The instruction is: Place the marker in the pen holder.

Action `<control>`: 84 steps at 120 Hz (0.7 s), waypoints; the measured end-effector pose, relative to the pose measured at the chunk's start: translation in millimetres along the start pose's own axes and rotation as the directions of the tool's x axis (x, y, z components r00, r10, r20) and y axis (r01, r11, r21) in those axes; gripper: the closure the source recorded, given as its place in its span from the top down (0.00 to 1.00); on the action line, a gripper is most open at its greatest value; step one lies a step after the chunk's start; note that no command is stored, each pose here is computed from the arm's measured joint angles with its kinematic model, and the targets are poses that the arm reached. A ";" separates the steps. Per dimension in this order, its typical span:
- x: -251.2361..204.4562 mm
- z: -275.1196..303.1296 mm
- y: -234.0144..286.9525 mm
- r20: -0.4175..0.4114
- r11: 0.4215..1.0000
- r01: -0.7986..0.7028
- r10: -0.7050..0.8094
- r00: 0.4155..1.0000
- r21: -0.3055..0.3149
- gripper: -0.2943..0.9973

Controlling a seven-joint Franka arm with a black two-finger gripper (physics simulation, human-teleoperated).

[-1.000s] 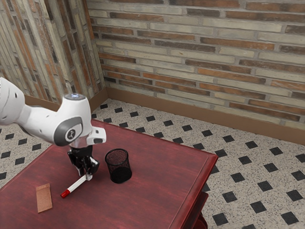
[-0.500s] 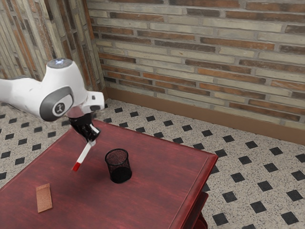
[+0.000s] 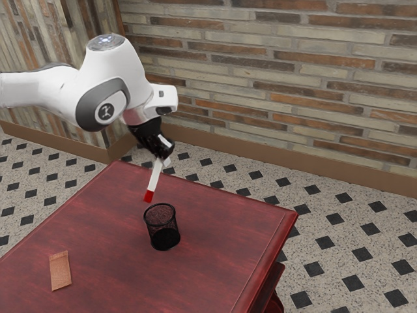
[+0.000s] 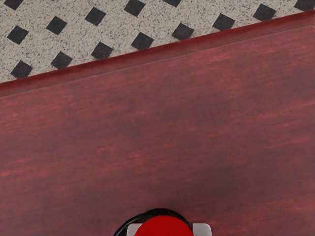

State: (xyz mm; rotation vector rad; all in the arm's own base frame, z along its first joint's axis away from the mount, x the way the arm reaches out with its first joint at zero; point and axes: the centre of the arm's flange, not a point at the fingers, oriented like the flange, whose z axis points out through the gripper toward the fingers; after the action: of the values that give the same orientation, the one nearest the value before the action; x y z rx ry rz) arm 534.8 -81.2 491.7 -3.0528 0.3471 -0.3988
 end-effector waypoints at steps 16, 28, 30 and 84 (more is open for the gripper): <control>5.3 30.0 -3.9 0.048 1.000 0.012 -0.011 0.999 -0.003 0.18; 5.6 43.4 -6.4 0.071 1.000 0.018 -0.018 0.997 -0.005 0.19; 5.6 44.6 -6.7 0.073 1.000 0.019 -0.019 0.997 -0.005 0.19; 18.6 85.7 -4.2 0.087 0.999 0.030 -0.028 0.996 -0.022 0.19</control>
State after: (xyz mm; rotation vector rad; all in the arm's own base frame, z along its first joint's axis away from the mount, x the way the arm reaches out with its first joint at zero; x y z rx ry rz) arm 575.4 -80.2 413.9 -3.0894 0.3055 -0.2643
